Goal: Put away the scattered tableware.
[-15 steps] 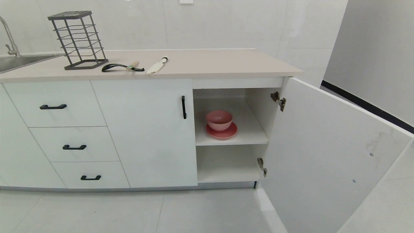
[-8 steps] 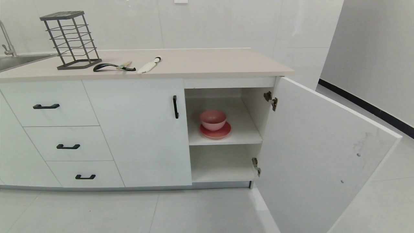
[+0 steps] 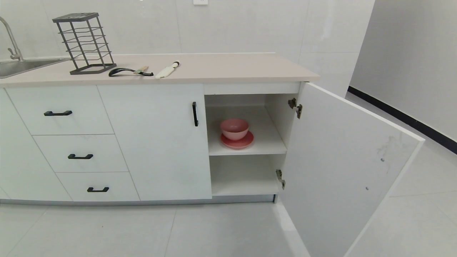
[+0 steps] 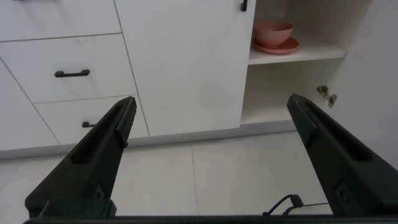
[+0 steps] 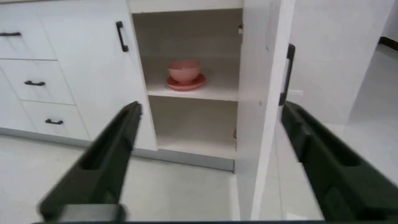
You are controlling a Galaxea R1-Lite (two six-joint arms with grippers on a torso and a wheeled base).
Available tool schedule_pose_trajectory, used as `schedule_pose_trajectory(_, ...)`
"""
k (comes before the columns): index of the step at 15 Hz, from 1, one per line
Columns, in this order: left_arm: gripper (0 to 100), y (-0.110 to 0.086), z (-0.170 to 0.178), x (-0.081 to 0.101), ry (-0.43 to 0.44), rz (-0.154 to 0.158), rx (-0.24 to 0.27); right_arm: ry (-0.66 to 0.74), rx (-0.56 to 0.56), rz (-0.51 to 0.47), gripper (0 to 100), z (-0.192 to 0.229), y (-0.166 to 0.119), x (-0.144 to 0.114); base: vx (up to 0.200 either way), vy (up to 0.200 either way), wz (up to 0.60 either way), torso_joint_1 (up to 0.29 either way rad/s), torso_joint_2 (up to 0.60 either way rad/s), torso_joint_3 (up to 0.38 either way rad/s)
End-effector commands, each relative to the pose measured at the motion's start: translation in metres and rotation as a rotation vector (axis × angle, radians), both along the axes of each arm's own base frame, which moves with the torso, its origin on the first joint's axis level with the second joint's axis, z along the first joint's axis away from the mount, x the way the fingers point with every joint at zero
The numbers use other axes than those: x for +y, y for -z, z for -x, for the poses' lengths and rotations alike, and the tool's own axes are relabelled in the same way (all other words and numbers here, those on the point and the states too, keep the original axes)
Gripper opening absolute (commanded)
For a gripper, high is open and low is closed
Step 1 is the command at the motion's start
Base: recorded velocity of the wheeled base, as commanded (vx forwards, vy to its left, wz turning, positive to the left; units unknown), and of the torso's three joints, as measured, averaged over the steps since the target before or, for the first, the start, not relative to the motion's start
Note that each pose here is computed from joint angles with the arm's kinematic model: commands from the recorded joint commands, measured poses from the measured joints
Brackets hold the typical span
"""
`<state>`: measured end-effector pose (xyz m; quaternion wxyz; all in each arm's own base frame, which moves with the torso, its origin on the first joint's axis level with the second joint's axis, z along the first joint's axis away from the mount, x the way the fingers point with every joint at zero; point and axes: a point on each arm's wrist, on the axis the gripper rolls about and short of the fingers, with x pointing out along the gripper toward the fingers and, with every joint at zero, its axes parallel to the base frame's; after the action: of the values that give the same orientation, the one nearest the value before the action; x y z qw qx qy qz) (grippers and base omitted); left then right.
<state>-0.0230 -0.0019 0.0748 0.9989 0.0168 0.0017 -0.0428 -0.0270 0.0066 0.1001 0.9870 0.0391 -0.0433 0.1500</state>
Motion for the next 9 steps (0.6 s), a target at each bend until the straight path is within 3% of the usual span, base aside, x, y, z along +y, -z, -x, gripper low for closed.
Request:
schedule_pose_trajectory(1,100,0.0,0.0,0.0,0.0,0.0,0.001,0.001,0.089,-0.002,0,-0.018,-0.047,0.0,0.0,0.0,0.0,0.0,0.0,0.0)
schedule_pose_trajectory(3,100,0.0,0.0,0.0,-0.001,0.0,0.001,0.035,0.183,0.039,0,-0.042,-0.065,-0.001,0.0,0.0,0.0,0.0,0.0,0.0)
schedule_pose_trajectory(5,100,0.0,0.0,0.0,-0.001,0.0,0.001,0.154,0.269,0.097,0,-0.071,-0.073,-0.007,0.0,0.0,0.0,0.0,0.0,0.0)
schedule_pose_trajectory(9,100,0.0,0.0,0.0,-0.001,0.002,0.001,0.253,0.294,0.125,0,-0.123,-0.077,-0.026,0.0,0.0,0.0,0.0,0.0,0.0)
